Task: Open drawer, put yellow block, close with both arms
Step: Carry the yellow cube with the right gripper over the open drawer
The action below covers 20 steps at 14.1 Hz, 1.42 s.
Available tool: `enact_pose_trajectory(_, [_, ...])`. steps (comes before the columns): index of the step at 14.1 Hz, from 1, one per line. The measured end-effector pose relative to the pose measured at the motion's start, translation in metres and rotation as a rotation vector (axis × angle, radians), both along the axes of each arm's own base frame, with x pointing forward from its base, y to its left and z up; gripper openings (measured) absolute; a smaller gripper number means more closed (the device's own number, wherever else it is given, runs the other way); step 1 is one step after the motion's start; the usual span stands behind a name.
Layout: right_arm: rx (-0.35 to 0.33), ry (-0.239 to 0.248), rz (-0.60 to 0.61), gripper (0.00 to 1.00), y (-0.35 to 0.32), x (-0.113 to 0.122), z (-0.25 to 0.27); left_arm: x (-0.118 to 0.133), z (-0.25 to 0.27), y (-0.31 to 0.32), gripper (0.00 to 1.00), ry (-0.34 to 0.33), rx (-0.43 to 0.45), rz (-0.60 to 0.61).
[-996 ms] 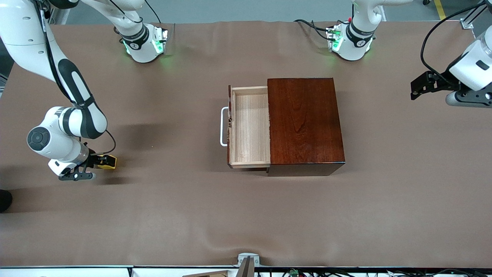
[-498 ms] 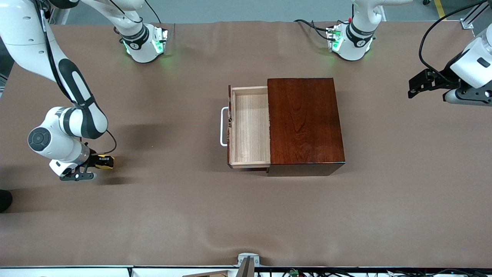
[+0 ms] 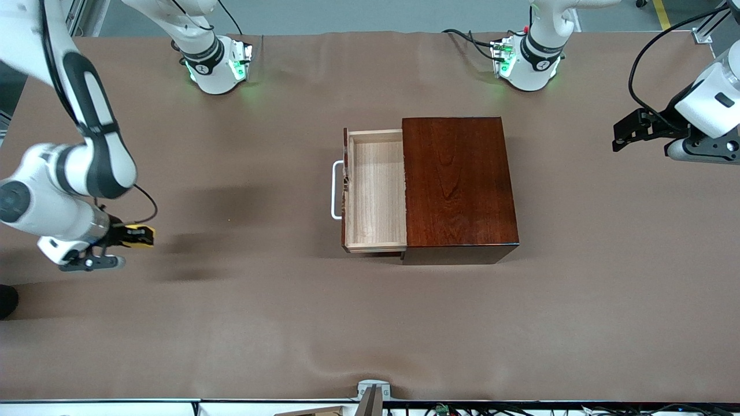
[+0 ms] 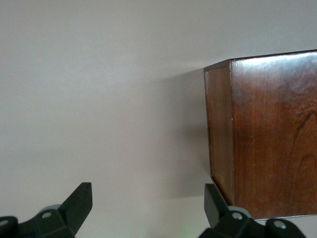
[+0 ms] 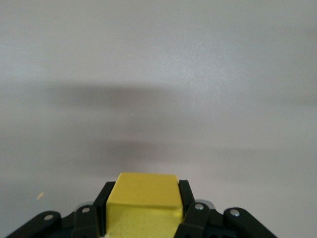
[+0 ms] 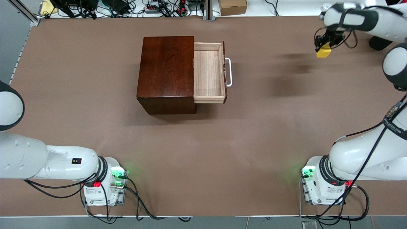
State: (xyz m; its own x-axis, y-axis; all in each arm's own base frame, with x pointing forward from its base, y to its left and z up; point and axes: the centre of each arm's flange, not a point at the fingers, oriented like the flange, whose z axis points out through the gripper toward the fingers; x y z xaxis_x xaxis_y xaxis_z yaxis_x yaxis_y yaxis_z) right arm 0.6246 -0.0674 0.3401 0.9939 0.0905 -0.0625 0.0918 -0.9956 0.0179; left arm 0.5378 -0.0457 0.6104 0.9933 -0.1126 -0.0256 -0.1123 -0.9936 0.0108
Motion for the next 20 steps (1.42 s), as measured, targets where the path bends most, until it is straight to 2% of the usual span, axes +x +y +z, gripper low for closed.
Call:
enact_pose_trajectory(3, [-0.002,0.022,0.038,0.56,0.027,-0.004,0.083,0.001,-0.002,0.0,1.0,0.002,0.0,0.0])
enact_pose_trajectory(7, [-0.003,-0.016,0.138,0.56,0.103,0.004,0.148,0.001,-0.002,0.0,1.0,0.003,0.0,-0.001])
enact_pose_trajectory(10, [-0.002,-0.041,0.172,0.56,0.191,-0.002,0.158,0.002,-0.003,-0.001,1.0,0.005,0.0,-0.001])
enact_pose_trajectory(12, [-0.001,-0.054,0.165,0.56,0.262,-0.018,0.161,0.003,-0.005,-0.001,1.0,0.005,0.0,-0.001])
enact_pose_trajectory(16, [0.031,-0.06,0.095,0.56,0.382,-0.058,0.162,0.004,-0.006,-0.001,1.0,0.005,0.0,-0.002])
enact_pose_trajectory(20, [0.063,-0.063,0.013,0.56,0.476,-0.075,0.144,0.005,-0.008,-0.002,1.0,0.008,0.0,-0.003])
